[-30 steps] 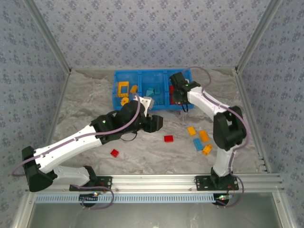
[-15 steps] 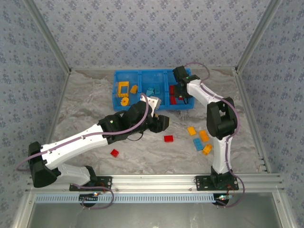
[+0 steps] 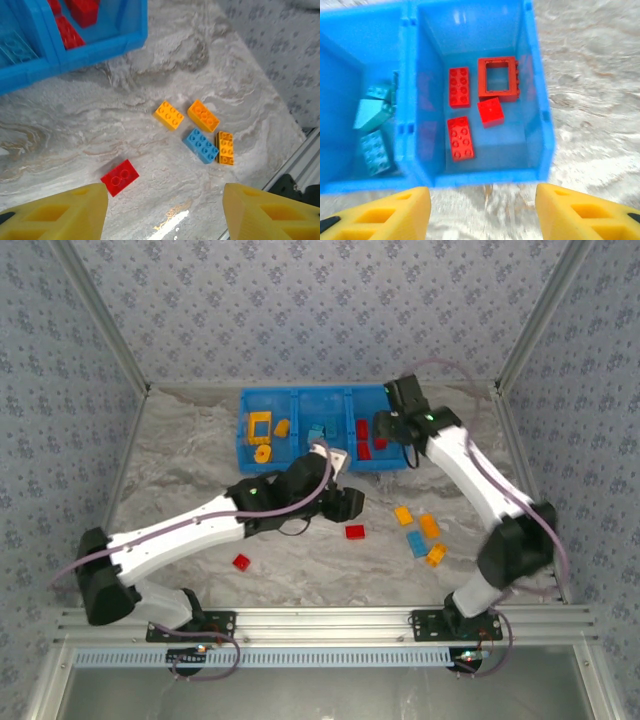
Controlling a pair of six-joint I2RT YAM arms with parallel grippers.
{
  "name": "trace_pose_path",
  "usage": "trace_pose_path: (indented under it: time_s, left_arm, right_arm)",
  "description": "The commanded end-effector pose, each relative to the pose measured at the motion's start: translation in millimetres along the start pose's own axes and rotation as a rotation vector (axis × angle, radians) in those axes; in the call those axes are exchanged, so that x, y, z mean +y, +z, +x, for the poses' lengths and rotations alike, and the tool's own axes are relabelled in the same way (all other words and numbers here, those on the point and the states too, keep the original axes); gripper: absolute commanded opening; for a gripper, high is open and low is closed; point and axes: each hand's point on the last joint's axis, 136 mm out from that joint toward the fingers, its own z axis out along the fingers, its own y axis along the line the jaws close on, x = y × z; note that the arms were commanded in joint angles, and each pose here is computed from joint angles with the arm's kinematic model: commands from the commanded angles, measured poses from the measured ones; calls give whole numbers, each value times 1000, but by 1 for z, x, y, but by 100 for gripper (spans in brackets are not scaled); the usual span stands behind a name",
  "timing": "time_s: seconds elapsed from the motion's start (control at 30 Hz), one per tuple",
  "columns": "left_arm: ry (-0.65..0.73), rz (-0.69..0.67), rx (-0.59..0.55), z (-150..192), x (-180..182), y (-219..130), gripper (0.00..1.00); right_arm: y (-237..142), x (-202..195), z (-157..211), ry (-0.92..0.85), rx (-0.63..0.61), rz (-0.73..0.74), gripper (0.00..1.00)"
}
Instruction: Sort the legos into containers by color
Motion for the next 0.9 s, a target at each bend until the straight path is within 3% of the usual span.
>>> trace_pose_path:
  time_s: [0.0,0.13,0.27,0.37,0.6,0.87]
  left_arm:
    - [-63,28,79,3,-4,23,63]
    - [-207,16,131,8,-7,61,63]
    - [-357,-31,219,22,-9,103,63]
    - [-437,-76,273,31,-12,128,63]
    - [-647,-196,345,57,-12,178,64]
    - [-707,-351,398,63,-6,206,68]
  right_arm:
    - [-48,-19,46,18,14,29,59]
    - [-108,-34,97,19,-11,-40,62]
    - [-173,-27,120,11,-107,-310,65]
    - [-199,-29,134,25,-100,-403,66]
    - [-214,-40,148,29,-48,-410,63]
    - [-208,-38,151,23,-54,-414,63]
